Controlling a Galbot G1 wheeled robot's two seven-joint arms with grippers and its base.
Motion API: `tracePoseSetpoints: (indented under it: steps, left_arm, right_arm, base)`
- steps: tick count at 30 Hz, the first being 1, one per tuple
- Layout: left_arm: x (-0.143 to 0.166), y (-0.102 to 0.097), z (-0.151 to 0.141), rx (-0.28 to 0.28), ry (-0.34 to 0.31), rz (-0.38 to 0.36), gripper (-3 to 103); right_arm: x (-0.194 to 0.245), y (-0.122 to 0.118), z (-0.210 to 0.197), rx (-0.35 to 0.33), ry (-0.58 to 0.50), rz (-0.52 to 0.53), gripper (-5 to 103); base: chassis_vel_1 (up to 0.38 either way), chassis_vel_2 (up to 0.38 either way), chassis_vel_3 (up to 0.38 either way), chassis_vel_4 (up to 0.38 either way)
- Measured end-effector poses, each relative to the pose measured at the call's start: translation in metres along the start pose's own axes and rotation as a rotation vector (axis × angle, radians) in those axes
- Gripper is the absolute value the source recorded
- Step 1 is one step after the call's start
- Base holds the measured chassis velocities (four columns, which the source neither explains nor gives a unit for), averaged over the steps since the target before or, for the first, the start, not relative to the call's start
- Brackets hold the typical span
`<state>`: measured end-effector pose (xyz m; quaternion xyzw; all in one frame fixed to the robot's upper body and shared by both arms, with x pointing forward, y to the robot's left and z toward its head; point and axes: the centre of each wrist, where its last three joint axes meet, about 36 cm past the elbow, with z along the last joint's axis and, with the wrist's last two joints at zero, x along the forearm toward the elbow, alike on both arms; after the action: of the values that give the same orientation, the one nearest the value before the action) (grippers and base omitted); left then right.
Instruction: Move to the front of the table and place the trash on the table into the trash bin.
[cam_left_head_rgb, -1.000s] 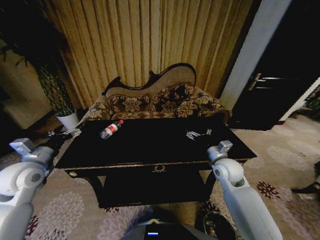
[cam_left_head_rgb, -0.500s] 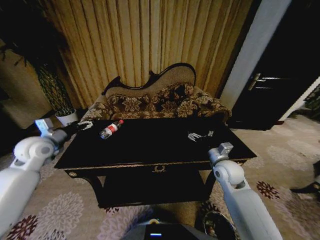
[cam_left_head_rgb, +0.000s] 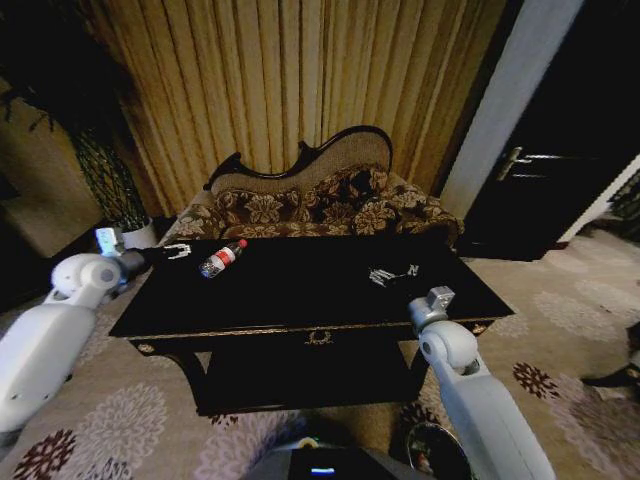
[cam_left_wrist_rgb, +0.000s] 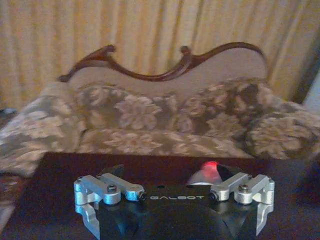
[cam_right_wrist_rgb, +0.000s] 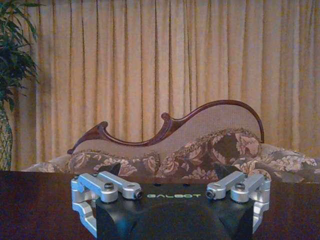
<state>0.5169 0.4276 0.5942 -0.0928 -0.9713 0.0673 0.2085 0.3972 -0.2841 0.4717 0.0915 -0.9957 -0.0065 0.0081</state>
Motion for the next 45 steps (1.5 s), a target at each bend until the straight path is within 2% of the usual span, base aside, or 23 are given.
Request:
tracePoseSetpoints:
  steps: [4,9,15,20,28,34,44,45]
  left_arm:
    - [-0.010,-0.013,-0.003,-0.019,0.008,0.031,100]
    - [-0.026,-0.035,-0.001,-0.069,0.075,0.042,100]
    - [-0.032,-0.043,0.004,-0.089,0.102,0.048,100]
    - [-0.030,-0.042,0.009,-0.102,0.120,0.039,100]
    - [-0.025,-0.028,0.028,-0.113,0.157,0.005,100]
    - [-0.025,-0.030,0.041,-0.107,0.177,0.012,100]
    - [-0.027,-0.031,0.046,-0.100,0.183,0.016,100]
    - [-0.027,-0.031,0.046,-0.099,0.183,0.017,103]
  right_arm:
    - [0.002,-0.004,0.000,0.003,-0.005,0.011,100]
    - [0.003,-0.008,0.000,0.005,-0.012,0.024,100]
    - [0.003,-0.007,0.002,0.000,-0.013,0.029,100]
    - [0.003,-0.005,0.007,0.002,-0.012,0.038,100]
    - [0.002,-0.003,0.012,0.000,-0.016,0.045,100]
    - [0.001,-0.003,0.011,0.002,-0.019,0.042,100]
    - [0.003,-0.004,0.014,0.006,-0.024,0.050,100]
    - [0.003,-0.003,0.014,0.005,-0.024,0.050,100]
  base:
    - [0.000,0.000,0.000,0.000]
    - [0.000,0.000,0.000,0.000]
    - [0.000,0.000,0.000,0.000]
    - [0.000,0.000,0.000,0.000]
    - [0.000,0.000,0.000,0.000]
    - [0.000,0.000,0.000,0.000]
    - [0.000,0.000,0.000,0.000]
    - [0.000,0.000,0.000,0.000]
